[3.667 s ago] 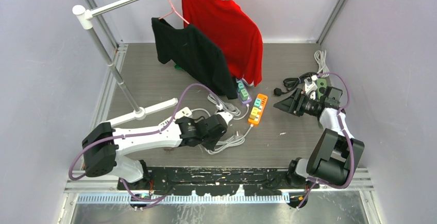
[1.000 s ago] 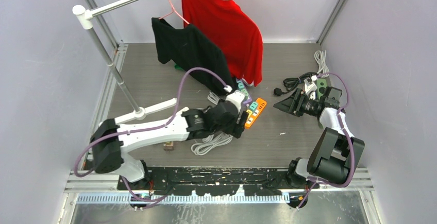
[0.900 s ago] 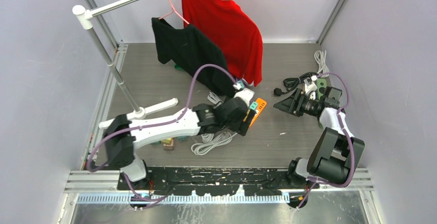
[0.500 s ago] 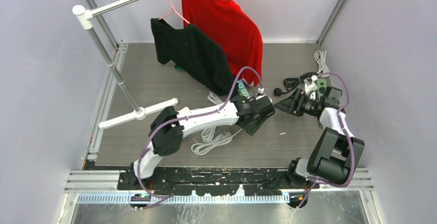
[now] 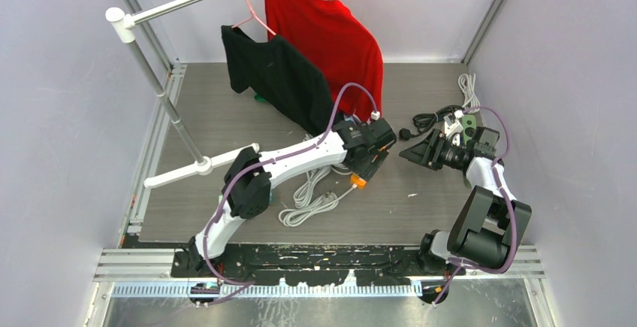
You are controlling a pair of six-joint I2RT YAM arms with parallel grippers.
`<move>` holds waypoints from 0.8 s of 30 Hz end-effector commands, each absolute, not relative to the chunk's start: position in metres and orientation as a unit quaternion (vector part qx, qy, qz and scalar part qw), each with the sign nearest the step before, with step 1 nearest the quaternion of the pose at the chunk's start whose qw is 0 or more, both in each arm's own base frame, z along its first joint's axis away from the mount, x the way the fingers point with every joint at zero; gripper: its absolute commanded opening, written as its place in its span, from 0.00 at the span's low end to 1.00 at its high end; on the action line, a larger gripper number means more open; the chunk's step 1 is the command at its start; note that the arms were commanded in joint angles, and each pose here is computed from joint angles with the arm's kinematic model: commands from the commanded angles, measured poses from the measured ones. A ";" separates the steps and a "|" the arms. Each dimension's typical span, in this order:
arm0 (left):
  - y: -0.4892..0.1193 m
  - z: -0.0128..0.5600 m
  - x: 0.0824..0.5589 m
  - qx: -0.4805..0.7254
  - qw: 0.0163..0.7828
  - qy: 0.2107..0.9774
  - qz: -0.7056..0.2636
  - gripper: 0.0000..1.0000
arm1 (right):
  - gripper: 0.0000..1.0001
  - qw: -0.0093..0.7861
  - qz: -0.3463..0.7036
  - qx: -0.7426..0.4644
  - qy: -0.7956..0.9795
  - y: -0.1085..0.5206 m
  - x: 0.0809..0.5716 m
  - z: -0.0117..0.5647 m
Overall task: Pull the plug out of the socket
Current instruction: Move the socket to the center of the board.
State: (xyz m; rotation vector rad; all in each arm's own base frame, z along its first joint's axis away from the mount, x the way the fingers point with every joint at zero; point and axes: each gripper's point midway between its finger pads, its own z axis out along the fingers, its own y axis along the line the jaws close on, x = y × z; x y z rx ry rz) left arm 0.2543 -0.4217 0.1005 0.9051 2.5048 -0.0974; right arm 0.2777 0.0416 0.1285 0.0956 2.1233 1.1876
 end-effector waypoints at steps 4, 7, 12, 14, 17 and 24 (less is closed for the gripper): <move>-0.443 0.111 0.265 0.309 0.244 0.914 -0.102 0.69 | 0.72 0.366 0.460 0.019 0.809 0.040 0.282 0.140; -0.449 0.110 0.264 0.312 0.244 0.911 -0.119 0.69 | 0.72 0.367 0.459 0.019 0.809 0.039 0.282 0.140; -0.453 0.109 0.264 0.310 0.248 0.909 -0.130 0.66 | 0.72 0.366 0.459 0.020 0.809 0.039 0.282 0.140; -0.452 0.106 0.265 0.309 0.247 0.909 -0.128 0.64 | 0.72 0.366 0.459 0.020 0.809 0.039 0.282 0.140; -0.452 0.102 0.267 0.307 0.245 0.911 -0.126 0.59 | 0.72 0.367 0.460 0.020 0.809 0.039 0.282 0.140; -0.454 0.095 0.265 0.311 0.235 0.912 -0.128 0.49 | 0.72 0.367 0.459 0.020 0.809 0.039 0.282 0.140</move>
